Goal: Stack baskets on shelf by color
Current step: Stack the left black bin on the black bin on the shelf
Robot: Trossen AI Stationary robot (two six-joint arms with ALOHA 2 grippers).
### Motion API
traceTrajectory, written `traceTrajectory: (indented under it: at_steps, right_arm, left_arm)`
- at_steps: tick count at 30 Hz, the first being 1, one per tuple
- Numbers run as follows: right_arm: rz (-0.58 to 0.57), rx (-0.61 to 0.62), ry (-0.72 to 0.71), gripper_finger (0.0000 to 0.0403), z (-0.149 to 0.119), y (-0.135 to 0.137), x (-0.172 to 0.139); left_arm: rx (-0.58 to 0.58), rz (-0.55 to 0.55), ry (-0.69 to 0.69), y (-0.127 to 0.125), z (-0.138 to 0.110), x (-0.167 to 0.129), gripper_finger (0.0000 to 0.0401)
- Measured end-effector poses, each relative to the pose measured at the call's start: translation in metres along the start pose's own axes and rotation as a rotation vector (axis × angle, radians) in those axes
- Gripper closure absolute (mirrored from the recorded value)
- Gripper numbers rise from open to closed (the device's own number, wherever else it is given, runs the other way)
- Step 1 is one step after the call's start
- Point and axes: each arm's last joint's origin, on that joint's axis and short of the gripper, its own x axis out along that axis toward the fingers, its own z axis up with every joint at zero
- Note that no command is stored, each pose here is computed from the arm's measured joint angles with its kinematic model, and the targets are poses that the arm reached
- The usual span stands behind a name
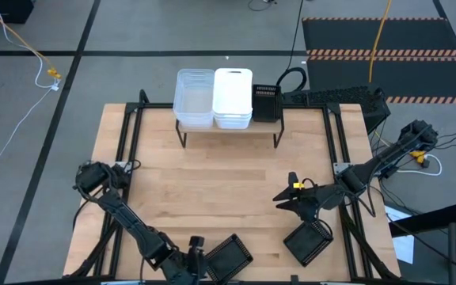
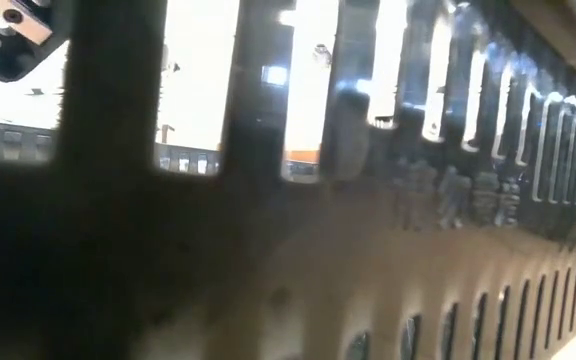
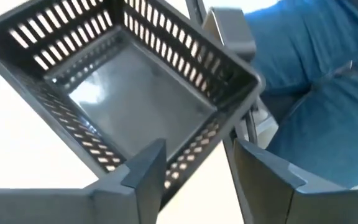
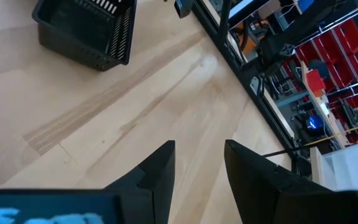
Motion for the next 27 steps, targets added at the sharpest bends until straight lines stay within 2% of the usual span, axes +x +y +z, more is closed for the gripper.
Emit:
traceTrajectory:
  at_steps: [3, 7, 11, 15, 17, 20, 24, 27]
  right_arm:
    - [0.000, 0.002, -0.001, 0.0268, 0.000, 0.000, 0.000]
    - [0.000, 0.003, 0.000, 0.0268, 0.000, 0.000, 0.000]
    - [0.000, 0.021, 0.000, 0.0268, 0.000, 0.000, 0.000]
    - [-0.004, 0.028, 0.002, 0.0268, 0.000, 0.000, 0.000]
    - [-0.015, 0.030, 0.005, 0.0268, 0.000, -0.001, 0.000]
    - [-0.108, 0.082, 0.020, 0.0268, 0.002, -0.005, 0.000]
    - [-0.261, 0.236, 0.046, 0.0268, 0.003, -0.012, -0.003]
    - [-0.319, 0.326, 0.075, 0.0268, 0.000, -0.013, -0.007]
  left_arm:
    - [0.065, 0.007, 0.016, 0.000, -0.002, 0.000, 0.0202]
    - [0.115, 0.016, 0.035, 0.001, -0.007, 0.008, 0.0215]
    - [0.020, 0.027, 0.040, 0.006, -0.008, 0.016, 0.0246]
    - [-0.036, 0.044, 0.034, 0.014, -0.003, 0.017, 0.0296]
    - [-0.049, 0.060, 0.001, 0.019, 0.006, 0.010, 0.0328]
    - [-0.090, 0.107, -0.090, 0.029, 0.025, -0.005, 0.0382]
    - [-0.150, 0.225, -0.225, 0.049, 0.051, -0.031, 0.0383]
    - [-0.149, 0.263, -0.290, 0.071, 0.073, -0.056, 0.0381]
